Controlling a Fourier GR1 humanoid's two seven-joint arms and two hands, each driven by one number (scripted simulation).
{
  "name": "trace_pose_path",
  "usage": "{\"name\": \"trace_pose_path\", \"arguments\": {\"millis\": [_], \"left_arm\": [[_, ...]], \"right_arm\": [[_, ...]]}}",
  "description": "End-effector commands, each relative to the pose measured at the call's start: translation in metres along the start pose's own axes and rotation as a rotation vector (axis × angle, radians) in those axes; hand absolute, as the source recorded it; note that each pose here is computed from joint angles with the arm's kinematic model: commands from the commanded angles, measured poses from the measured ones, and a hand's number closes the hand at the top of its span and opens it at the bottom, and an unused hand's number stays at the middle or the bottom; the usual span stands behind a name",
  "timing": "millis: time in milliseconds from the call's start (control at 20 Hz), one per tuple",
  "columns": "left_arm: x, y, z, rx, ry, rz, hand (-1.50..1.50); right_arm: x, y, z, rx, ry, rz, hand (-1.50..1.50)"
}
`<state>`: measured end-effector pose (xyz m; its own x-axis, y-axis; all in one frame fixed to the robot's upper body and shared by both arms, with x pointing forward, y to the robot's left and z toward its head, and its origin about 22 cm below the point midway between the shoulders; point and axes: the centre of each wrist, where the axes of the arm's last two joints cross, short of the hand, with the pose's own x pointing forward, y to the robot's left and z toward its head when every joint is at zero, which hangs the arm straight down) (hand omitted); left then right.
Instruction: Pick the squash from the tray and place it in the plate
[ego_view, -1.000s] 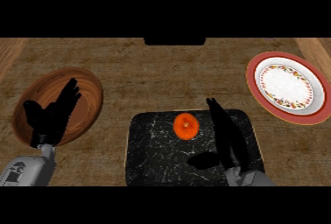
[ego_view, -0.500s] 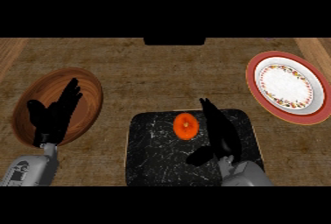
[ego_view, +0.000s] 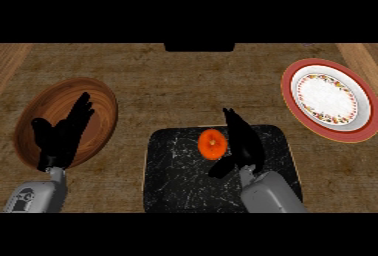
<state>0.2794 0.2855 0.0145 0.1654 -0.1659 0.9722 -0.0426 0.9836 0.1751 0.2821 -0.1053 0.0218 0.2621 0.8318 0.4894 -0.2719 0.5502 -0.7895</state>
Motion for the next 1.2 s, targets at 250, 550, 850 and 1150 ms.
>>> {"name": "trace_pose_path", "arguments": {"millis": [250, 550, 850, 1150], "left_arm": [[0.010, 0.001, 0.007, -0.015, 0.001, -0.002, 0.00], [0.017, 0.009, 0.003, -0.022, 0.007, 0.017, 0.00], [0.007, -0.005, -0.008, -0.013, 0.007, 0.008, 0.00], [0.008, 0.004, 0.014, -0.011, -0.001, 0.009, 0.00]], "right_arm": [[-0.012, -0.001, -0.027, 0.076, 0.025, 0.054, -1.50], [0.000, 0.030, -0.023, 0.127, -0.093, 0.114, 1.50], [0.018, 0.033, -0.018, 0.093, -0.102, 0.050, 1.50], [0.022, 0.005, -0.046, -0.083, -0.121, 0.114, 1.50]]}}
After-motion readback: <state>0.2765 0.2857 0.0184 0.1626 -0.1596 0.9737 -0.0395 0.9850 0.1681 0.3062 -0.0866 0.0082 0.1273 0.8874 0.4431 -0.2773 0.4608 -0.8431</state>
